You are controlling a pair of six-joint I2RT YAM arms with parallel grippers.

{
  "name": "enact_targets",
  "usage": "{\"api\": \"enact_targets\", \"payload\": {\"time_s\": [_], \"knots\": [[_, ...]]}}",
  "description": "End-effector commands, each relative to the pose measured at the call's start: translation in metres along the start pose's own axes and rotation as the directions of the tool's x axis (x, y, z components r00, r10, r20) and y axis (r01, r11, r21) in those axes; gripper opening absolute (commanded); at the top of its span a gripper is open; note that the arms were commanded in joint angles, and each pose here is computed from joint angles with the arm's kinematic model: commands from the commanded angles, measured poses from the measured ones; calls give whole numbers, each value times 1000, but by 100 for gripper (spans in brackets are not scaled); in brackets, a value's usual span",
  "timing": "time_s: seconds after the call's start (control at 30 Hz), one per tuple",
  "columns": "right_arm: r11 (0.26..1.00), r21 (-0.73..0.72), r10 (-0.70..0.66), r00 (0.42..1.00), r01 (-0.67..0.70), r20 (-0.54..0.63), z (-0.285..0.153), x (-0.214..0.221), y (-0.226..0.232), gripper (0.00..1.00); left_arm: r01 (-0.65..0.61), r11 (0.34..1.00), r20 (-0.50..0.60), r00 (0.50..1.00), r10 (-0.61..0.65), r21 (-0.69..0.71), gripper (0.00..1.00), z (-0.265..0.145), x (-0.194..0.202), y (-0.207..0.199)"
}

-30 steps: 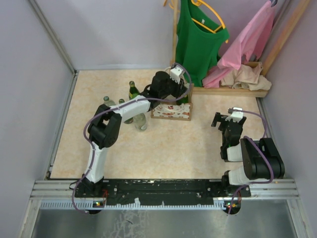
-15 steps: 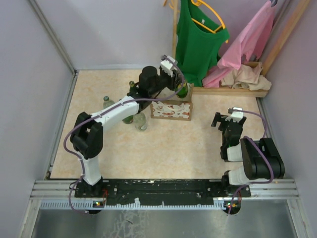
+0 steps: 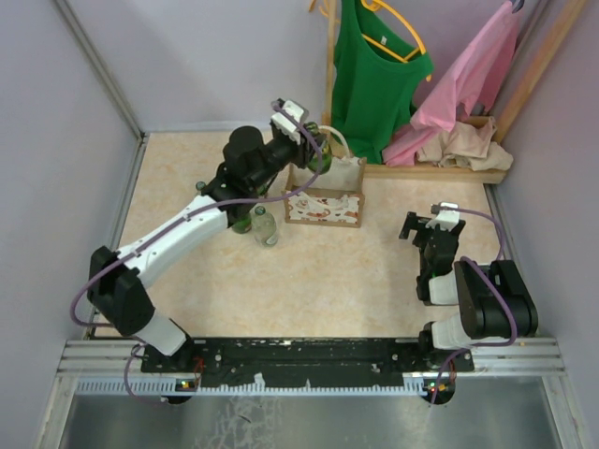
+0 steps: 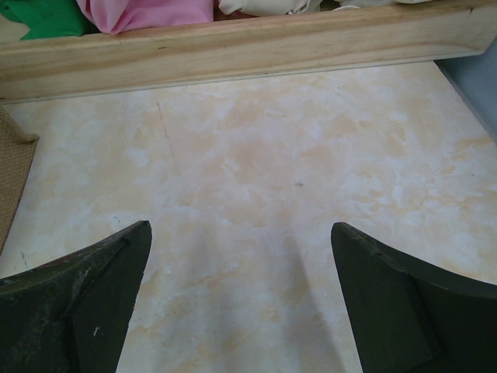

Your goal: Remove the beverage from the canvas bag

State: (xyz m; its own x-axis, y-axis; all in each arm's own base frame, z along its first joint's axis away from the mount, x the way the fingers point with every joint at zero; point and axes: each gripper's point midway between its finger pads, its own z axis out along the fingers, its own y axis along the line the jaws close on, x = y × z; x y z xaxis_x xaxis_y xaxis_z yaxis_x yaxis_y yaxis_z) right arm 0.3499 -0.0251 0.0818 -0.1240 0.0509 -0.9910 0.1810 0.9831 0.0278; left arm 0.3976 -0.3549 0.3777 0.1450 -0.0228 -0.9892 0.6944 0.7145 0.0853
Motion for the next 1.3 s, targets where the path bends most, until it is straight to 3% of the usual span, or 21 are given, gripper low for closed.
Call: {"api": "enact_targets", "payload": {"time_s": [0.0, 0.17, 0.37, 0.7, 0.87, 1.27], "knots": [[1000, -9, 5, 996, -4, 86, 9, -27, 5, 99, -68, 981, 204, 973, 105, -180, 0, -48, -101, 32], [1000, -9, 5, 996, -5, 86, 9, -27, 5, 99, -96, 943, 166, 974, 155, -319, 0, -99, -110, 55], [1000, -7, 5, 996, -5, 85, 9, -27, 5, 99, -85, 883, 57, 990, 125, -462, 0, -152, -73, 78], [1000, -6, 5, 996, -5, 85, 9, -27, 5, 99, -8, 757, 33, 999, 39, -654, 0, -236, -38, 104], [1000, -7, 5, 996, -4, 85, 9, -27, 5, 99, 23, 725, 8, 1000, -24, -689, 0, -254, -4, 105], [1000, -8, 5, 996, -4, 84, 9, -27, 5, 99, 88, 722, 1, 993, -120, -686, 0, -266, 76, 94]]}}
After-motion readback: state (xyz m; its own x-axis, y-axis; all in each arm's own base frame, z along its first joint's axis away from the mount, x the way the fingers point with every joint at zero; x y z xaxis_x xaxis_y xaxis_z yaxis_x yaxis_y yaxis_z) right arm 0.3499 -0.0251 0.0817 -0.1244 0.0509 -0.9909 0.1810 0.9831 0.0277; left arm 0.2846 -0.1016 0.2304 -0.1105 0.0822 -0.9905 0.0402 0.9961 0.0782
